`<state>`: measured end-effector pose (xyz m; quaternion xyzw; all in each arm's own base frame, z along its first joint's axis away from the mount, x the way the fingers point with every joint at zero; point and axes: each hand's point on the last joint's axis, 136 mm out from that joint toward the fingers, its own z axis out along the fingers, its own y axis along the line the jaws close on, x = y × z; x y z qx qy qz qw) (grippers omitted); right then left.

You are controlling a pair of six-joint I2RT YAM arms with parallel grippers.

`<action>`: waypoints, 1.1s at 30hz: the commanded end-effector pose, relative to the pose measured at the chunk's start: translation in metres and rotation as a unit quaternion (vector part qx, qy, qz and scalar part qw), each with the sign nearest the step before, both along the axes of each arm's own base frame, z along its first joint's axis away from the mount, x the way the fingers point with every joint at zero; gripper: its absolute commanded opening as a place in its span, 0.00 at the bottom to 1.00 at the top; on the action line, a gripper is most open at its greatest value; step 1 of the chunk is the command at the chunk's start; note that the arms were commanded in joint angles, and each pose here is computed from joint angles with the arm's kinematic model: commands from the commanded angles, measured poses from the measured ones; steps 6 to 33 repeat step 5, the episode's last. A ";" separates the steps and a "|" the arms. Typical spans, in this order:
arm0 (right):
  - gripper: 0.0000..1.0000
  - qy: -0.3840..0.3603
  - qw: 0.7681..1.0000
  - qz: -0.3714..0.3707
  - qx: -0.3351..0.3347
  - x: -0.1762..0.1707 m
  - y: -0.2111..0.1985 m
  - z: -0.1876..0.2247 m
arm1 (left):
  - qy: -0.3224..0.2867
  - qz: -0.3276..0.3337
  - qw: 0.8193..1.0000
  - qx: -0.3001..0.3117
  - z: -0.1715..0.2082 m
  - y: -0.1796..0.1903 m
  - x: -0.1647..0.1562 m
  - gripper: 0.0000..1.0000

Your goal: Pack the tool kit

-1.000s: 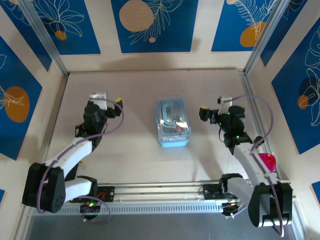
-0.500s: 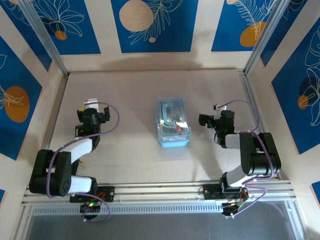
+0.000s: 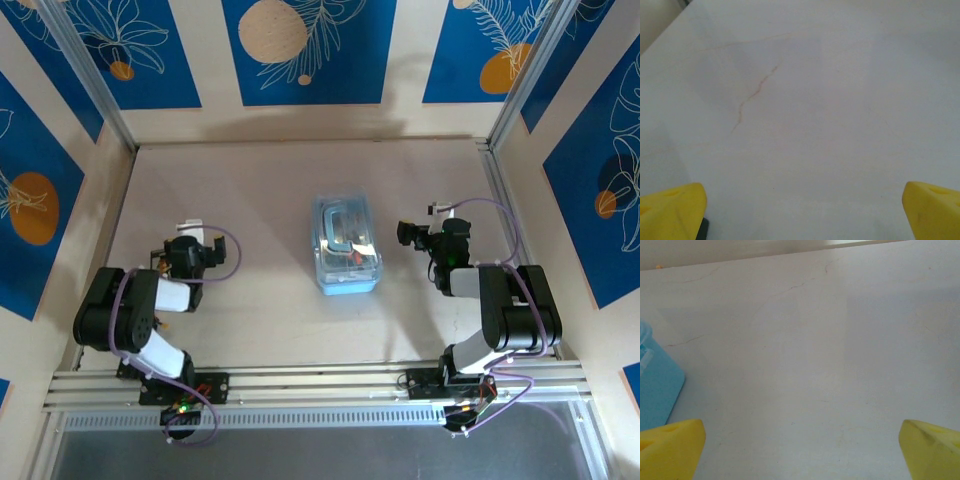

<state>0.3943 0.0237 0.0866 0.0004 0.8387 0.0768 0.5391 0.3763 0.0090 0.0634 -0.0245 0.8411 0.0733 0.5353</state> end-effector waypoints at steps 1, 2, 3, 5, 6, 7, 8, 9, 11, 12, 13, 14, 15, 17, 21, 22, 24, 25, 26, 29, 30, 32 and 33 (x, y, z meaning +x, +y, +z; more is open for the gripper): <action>0.99 -0.016 1.000 0.014 0.005 0.003 0.004 0.006 | -0.062 -0.021 0.998 0.003 0.030 -0.009 0.017 1.00; 0.99 -0.017 1.000 0.015 0.005 0.003 0.004 0.006 | -0.055 -0.020 0.998 -0.001 0.029 -0.009 0.016 1.00; 0.99 -0.017 1.000 0.015 0.005 0.003 0.004 0.006 | -0.061 -0.020 0.998 0.001 0.031 -0.009 0.016 1.00; 0.99 -0.024 1.000 0.015 -0.002 0.002 0.006 0.008 | -0.059 -0.021 0.998 0.000 0.031 -0.009 0.015 1.00; 0.99 -0.024 1.000 0.015 -0.002 0.002 0.006 0.008 | -0.059 -0.021 0.998 0.000 0.031 -0.009 0.015 1.00; 0.99 -0.024 1.000 0.015 -0.002 0.002 0.006 0.008 | -0.059 -0.021 0.998 0.000 0.031 -0.009 0.015 1.00; 0.99 -0.024 1.000 0.015 -0.002 0.002 0.006 0.008 | -0.059 -0.021 0.998 0.000 0.031 -0.009 0.015 1.00; 0.99 -0.024 1.000 0.015 -0.002 0.002 0.006 0.008 | -0.059 -0.021 0.998 0.000 0.031 -0.009 0.015 1.00; 0.99 -0.024 1.000 0.015 -0.002 0.002 0.006 0.008 | -0.059 -0.021 0.998 0.000 0.031 -0.009 0.015 1.00; 0.99 -0.024 1.000 0.015 -0.002 0.002 0.006 0.008 | -0.059 -0.021 0.998 0.000 0.031 -0.009 0.015 1.00; 0.99 -0.024 1.000 0.015 -0.002 0.002 0.006 0.008 | -0.059 -0.021 0.998 0.000 0.031 -0.009 0.015 1.00; 0.99 -0.024 1.000 0.015 -0.002 0.002 0.006 0.008 | -0.059 -0.021 0.998 0.000 0.031 -0.009 0.015 1.00; 0.99 -0.024 1.000 0.015 -0.002 0.002 0.006 0.008 | -0.059 -0.021 0.998 0.000 0.031 -0.009 0.015 1.00; 0.99 -0.024 1.000 0.015 -0.002 0.002 0.006 0.008 | -0.059 -0.021 0.998 0.000 0.031 -0.009 0.015 1.00; 0.99 -0.024 1.000 0.015 -0.002 0.002 0.006 0.008 | -0.059 -0.021 0.998 0.000 0.031 -0.009 0.015 1.00; 0.99 -0.024 1.000 0.015 -0.002 0.002 0.006 0.008 | -0.059 -0.021 0.998 0.000 0.031 -0.009 0.015 1.00; 0.99 -0.024 1.000 0.015 -0.002 0.002 0.006 0.008 | -0.059 -0.021 0.998 0.000 0.031 -0.009 0.015 1.00; 0.99 -0.024 1.000 0.015 -0.002 0.002 0.006 0.008 | -0.059 -0.021 0.998 0.000 0.031 -0.009 0.015 1.00; 0.99 -0.024 1.000 0.015 -0.002 0.002 0.006 0.008 | -0.059 -0.021 0.998 0.000 0.031 -0.009 0.015 1.00; 0.99 -0.024 1.000 0.015 -0.002 0.002 0.006 0.008 | -0.059 -0.021 0.998 0.000 0.031 -0.009 0.015 1.00; 0.99 -0.024 1.000 0.015 -0.002 0.002 0.006 0.008 | -0.059 -0.021 0.998 0.000 0.031 -0.009 0.015 1.00; 0.99 -0.024 1.000 0.015 -0.002 0.002 0.006 0.008 | -0.059 -0.021 0.998 0.000 0.031 -0.009 0.015 1.00; 0.99 -0.024 1.000 0.015 -0.002 0.002 0.006 0.008 | -0.059 -0.021 0.998 0.000 0.031 -0.009 0.015 1.00</action>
